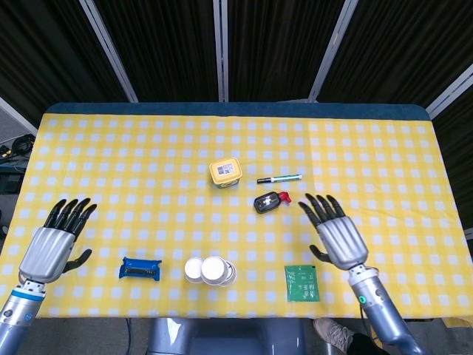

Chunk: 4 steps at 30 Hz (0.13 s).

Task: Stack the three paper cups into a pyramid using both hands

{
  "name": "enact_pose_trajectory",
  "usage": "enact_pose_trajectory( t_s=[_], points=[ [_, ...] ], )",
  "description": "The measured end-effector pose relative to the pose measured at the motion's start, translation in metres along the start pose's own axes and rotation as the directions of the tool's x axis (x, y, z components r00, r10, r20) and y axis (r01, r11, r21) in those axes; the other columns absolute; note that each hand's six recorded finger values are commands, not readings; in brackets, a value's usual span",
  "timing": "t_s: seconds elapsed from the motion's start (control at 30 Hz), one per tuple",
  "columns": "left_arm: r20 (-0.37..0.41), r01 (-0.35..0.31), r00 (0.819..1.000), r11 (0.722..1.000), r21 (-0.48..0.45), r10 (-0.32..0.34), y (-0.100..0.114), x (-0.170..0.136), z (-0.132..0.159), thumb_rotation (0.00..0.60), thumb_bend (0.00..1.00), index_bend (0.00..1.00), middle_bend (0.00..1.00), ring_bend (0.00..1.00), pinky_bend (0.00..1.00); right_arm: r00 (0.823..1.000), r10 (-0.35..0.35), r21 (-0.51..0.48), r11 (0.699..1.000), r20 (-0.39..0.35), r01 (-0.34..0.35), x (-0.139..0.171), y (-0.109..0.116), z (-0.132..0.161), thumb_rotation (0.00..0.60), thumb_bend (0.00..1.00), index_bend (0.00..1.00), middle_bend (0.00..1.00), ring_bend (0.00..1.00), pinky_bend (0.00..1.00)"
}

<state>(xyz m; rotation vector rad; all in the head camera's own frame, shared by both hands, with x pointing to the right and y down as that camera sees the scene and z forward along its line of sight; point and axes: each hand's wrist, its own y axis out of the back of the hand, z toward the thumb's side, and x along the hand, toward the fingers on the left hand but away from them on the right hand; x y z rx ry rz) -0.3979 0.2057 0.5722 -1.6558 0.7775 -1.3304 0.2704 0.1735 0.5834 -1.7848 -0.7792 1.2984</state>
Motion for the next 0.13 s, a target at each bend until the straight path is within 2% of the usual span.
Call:
enact_pose_trajectory(
  t_s=[0.13],
  points=[
    [-0.019, -0.008, 1.000, 1.000, 0.000, 0.008, -0.004, -0.003, -0.005, 0.600, 0.27, 0.00, 0.00, 0.00, 0.00, 0.994, -0.053, 0.014, 0.999, 0.093, 0.052, 0.024, -0.004, -0.053, 0.600, 0.17, 0.08, 0.00, 0.00, 0.00]
  ],
)
